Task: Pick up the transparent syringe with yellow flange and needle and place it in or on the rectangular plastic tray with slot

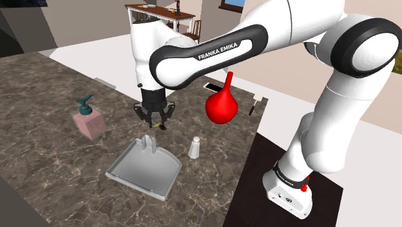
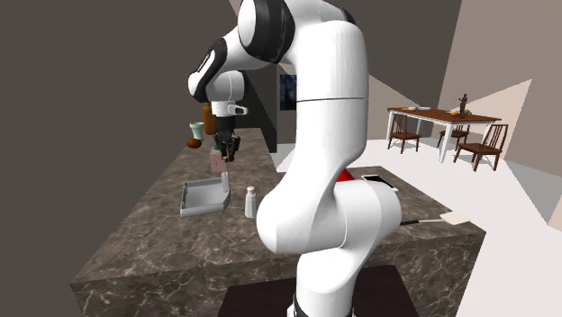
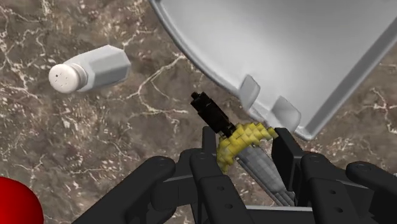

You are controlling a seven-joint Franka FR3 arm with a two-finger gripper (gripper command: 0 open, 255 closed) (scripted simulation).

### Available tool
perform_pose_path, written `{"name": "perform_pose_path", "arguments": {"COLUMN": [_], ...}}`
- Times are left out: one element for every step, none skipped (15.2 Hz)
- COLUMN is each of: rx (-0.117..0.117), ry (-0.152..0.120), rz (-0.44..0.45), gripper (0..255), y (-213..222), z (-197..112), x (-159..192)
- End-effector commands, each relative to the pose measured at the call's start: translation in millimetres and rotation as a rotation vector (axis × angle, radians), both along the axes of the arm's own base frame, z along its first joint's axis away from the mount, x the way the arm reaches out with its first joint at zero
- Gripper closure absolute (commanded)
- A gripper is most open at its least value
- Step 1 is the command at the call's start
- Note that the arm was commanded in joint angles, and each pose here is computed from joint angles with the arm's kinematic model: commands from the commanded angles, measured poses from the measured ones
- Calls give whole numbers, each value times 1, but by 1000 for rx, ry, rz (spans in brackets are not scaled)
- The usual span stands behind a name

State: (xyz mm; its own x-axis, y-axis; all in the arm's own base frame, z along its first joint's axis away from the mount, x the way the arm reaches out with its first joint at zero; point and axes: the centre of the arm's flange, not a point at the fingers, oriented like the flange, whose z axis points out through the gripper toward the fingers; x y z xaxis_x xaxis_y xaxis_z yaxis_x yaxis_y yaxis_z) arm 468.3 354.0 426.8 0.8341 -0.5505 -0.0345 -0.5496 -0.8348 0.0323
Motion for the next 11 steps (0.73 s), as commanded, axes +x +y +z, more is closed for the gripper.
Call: {"name": "perform_pose_path", "arguments": {"rx": [0, 0, 0, 0, 0, 0, 0, 0, 0, 0, 0], "ry": [0, 0, 0, 0, 0, 0, 0, 0, 0, 0, 0], "rz": [-2, -2, -2, -2, -2, -2, -2, -2, -2, -2, -2], "gripper": [255, 255, 255, 255, 255, 255, 255, 255, 255, 255, 255], "y": [19, 28, 37, 47, 56, 65, 75, 75, 75, 75, 75], "z": [2, 2, 2, 3, 3, 4, 4, -1, -7, -12, -17], "x": [-20, -29, -39, -49, -58, -68, -79, -79, -79, -79, -79]}}
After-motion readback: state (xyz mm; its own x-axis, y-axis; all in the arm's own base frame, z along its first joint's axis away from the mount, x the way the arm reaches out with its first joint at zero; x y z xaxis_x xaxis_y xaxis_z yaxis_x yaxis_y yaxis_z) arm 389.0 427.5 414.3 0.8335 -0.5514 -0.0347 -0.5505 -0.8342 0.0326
